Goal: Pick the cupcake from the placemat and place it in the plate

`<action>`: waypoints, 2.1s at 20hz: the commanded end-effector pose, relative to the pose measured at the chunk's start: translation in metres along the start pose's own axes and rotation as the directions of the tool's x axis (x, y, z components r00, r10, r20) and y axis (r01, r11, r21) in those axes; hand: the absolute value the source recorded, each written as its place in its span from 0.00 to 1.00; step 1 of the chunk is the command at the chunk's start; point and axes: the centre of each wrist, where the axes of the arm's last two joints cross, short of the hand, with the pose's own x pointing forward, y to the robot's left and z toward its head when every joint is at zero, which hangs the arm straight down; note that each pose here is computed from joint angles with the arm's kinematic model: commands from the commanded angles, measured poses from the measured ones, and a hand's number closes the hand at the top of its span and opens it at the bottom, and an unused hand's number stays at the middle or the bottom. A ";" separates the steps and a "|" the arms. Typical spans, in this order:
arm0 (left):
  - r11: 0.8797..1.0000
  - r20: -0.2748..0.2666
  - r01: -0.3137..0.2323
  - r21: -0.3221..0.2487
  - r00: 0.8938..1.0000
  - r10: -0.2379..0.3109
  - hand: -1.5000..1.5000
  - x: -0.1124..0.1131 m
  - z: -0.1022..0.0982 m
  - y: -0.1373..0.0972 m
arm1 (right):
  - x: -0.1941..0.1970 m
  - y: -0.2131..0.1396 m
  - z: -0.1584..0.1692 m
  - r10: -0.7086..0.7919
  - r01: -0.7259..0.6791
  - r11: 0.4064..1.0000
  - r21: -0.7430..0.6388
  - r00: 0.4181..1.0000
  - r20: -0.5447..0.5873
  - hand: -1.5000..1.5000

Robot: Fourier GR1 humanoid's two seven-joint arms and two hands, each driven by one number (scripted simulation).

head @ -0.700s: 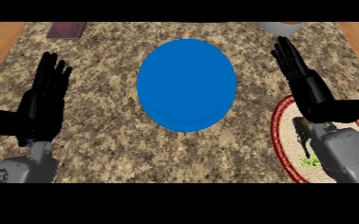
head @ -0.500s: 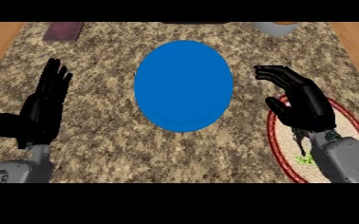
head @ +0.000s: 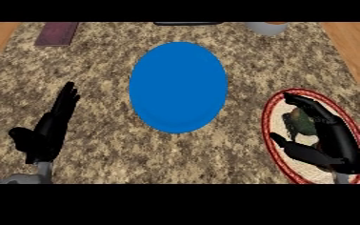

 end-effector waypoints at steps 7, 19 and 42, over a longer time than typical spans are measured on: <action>0.998 0.009 0.044 -0.045 0.999 -0.044 0.50 -0.015 0.001 0.002 | 0.009 -0.039 0.095 0.186 -0.174 0.971 -0.164 0.981 0.062 0.00; 0.999 0.010 0.033 -0.037 0.999 -0.032 0.50 -0.012 -0.012 0.012 | 0.055 -0.103 0.107 0.614 -0.581 0.789 0.198 0.756 -0.229 0.00; 0.997 0.010 0.010 -0.082 1.000 -0.009 0.50 -0.022 0.011 -0.003 | 0.036 -0.076 0.066 0.736 -0.588 0.677 0.443 0.531 -0.420 0.00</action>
